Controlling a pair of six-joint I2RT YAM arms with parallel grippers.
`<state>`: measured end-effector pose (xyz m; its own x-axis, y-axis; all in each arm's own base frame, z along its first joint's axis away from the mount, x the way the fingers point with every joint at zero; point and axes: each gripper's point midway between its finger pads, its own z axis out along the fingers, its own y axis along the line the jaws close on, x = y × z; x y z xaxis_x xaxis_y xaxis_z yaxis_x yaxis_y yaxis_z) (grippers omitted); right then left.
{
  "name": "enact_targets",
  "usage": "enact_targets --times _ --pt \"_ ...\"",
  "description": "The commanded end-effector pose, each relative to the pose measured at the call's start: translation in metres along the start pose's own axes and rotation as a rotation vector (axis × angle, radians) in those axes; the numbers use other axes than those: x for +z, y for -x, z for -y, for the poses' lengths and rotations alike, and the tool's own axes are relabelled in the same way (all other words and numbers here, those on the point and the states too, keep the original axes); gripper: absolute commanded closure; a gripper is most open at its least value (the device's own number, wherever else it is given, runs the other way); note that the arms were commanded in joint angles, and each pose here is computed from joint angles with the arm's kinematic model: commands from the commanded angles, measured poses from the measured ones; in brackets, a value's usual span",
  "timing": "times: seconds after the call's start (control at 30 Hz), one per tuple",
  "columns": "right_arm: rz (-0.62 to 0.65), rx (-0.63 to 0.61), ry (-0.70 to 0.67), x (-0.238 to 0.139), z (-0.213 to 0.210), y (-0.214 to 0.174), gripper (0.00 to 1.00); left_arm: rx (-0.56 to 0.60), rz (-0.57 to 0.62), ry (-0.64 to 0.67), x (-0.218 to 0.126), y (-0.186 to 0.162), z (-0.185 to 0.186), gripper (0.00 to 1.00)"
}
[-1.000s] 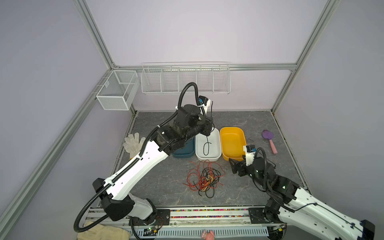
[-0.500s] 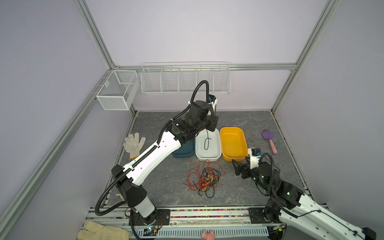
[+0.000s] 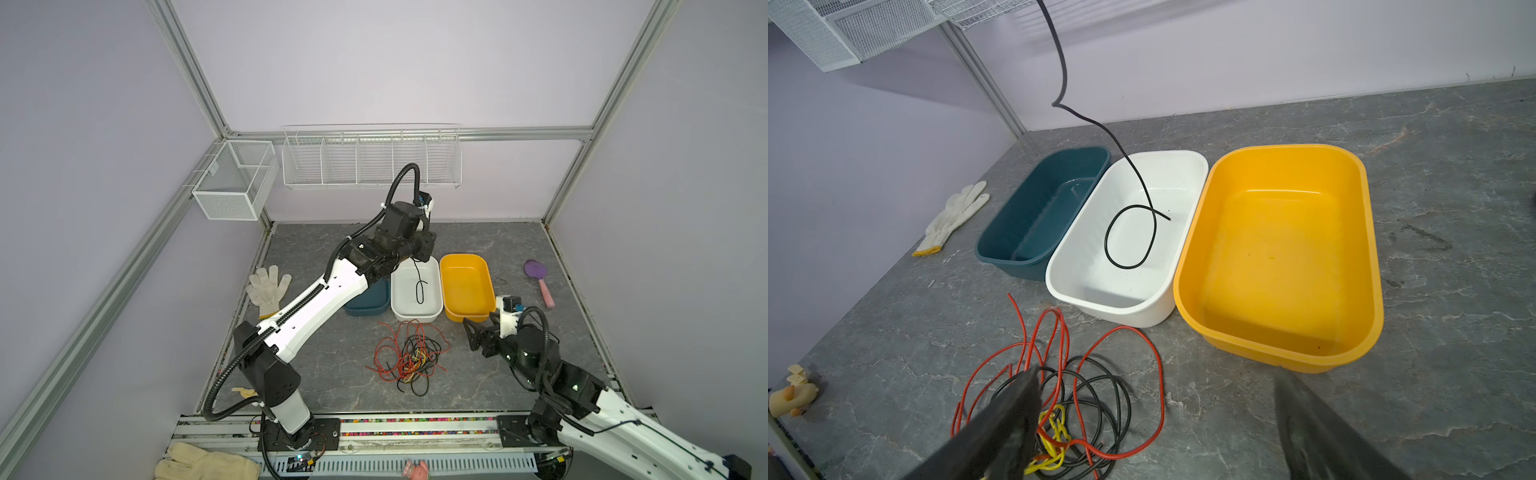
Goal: Untangle the cables
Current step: 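Pull the black wire up and over into the white tub with the left gripper, then lower the black wire into the white tub and open the left gripper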
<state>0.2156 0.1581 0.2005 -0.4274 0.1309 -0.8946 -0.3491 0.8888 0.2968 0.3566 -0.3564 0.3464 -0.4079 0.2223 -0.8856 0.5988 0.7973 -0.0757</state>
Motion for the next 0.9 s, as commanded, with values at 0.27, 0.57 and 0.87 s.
enact_targets --times 0.27,0.57,0.87 --pt "0.025 0.005 0.016 0.000 -0.003 0.005 0.11 0.022 -0.087 -0.008 0.026 -0.036 -0.001 1.00" --pt "0.022 0.005 0.019 0.001 -0.003 0.005 0.11 0.011 -0.131 -0.016 0.033 -0.061 -0.001 1.00" --pt "0.021 0.005 0.025 0.000 -0.004 0.005 0.11 -0.017 -0.172 -0.027 0.042 -0.088 -0.001 1.00"
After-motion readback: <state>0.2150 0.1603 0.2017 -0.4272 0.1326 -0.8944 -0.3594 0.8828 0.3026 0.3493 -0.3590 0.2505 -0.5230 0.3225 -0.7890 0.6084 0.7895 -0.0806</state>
